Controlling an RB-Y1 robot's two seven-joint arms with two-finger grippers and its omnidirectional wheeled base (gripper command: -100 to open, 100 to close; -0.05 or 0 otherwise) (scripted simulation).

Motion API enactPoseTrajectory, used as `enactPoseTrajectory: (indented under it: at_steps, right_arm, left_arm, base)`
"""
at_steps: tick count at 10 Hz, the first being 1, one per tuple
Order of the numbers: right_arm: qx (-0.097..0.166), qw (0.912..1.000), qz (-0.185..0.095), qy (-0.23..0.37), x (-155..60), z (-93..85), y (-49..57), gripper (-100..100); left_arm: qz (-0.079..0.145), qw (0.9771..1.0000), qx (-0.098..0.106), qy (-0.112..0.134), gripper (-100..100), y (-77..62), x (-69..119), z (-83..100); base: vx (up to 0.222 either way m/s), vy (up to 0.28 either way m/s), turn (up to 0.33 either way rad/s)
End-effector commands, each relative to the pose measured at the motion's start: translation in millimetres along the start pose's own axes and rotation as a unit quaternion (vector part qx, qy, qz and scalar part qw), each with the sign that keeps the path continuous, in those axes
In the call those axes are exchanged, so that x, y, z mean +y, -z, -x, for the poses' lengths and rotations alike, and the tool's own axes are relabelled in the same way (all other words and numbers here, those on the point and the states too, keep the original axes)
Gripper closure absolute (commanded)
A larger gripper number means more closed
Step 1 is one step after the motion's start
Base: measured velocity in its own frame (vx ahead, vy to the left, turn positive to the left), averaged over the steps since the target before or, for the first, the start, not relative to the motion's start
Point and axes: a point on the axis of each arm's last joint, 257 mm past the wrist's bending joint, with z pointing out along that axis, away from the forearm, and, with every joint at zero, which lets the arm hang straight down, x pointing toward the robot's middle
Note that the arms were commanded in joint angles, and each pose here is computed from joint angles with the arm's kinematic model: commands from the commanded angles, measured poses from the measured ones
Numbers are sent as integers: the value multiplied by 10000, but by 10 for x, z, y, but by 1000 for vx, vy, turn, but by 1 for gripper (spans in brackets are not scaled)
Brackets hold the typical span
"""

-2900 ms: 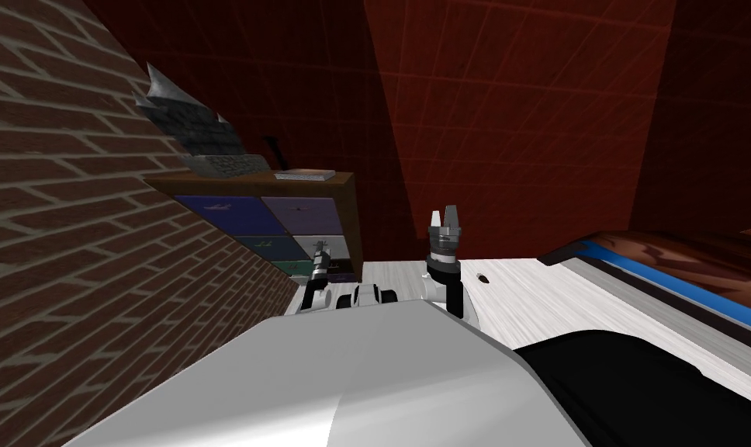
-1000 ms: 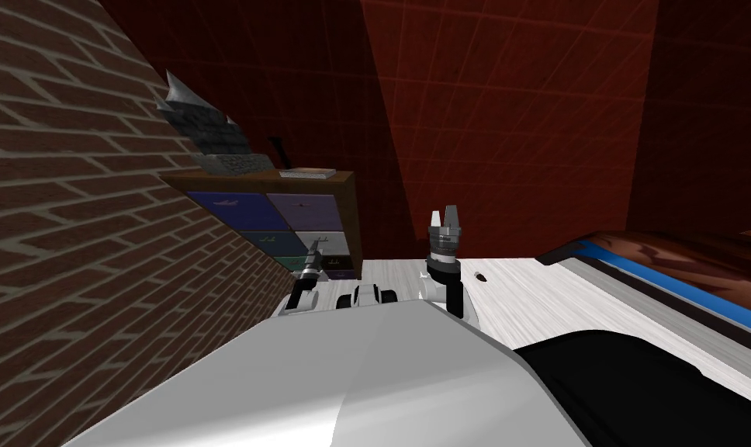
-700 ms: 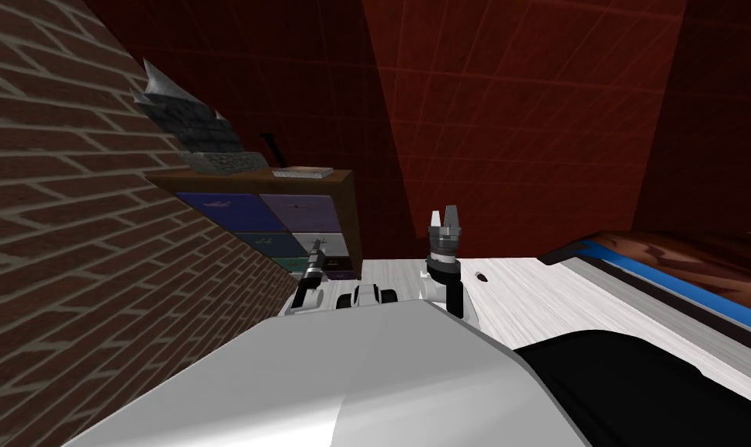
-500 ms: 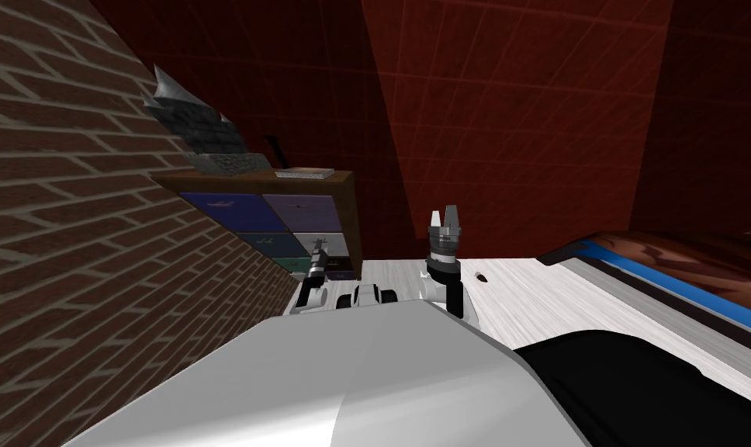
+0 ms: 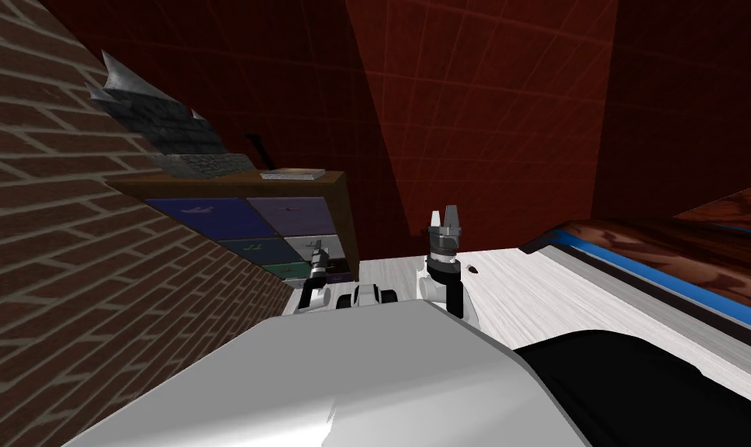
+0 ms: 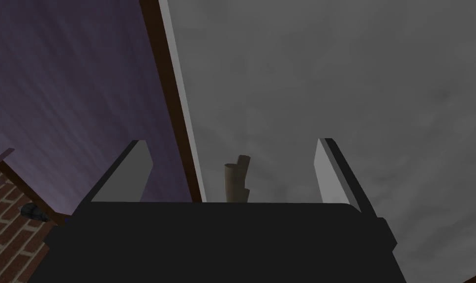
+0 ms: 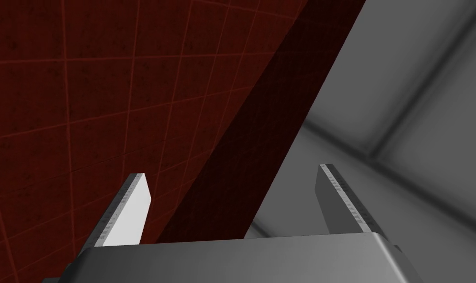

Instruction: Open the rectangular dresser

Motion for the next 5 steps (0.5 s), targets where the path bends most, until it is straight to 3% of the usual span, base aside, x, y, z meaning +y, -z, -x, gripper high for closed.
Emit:
enactPoseTrajectory:
  at_steps: [1, 2, 5]
  right_arm:
    - [0, 10000, 0, 0, 0, 0, 0, 0]
    - [0, 10000, 0, 0, 0, 0, 0, 0]
    - [0, 10000, 0, 0, 0, 0, 0, 0]
  left_arm:
    - [-44, 9997, -223, -57, -100, 65, -43, 128]
    - [-39, 9996, -257, -73, -100, 66, -41, 146]
    - [-73, 9985, -526, -112, -100, 156, -95, 301]
  base:
    - [4, 34, -292]
    - [0, 27, -5]
    - [2, 27, -183]
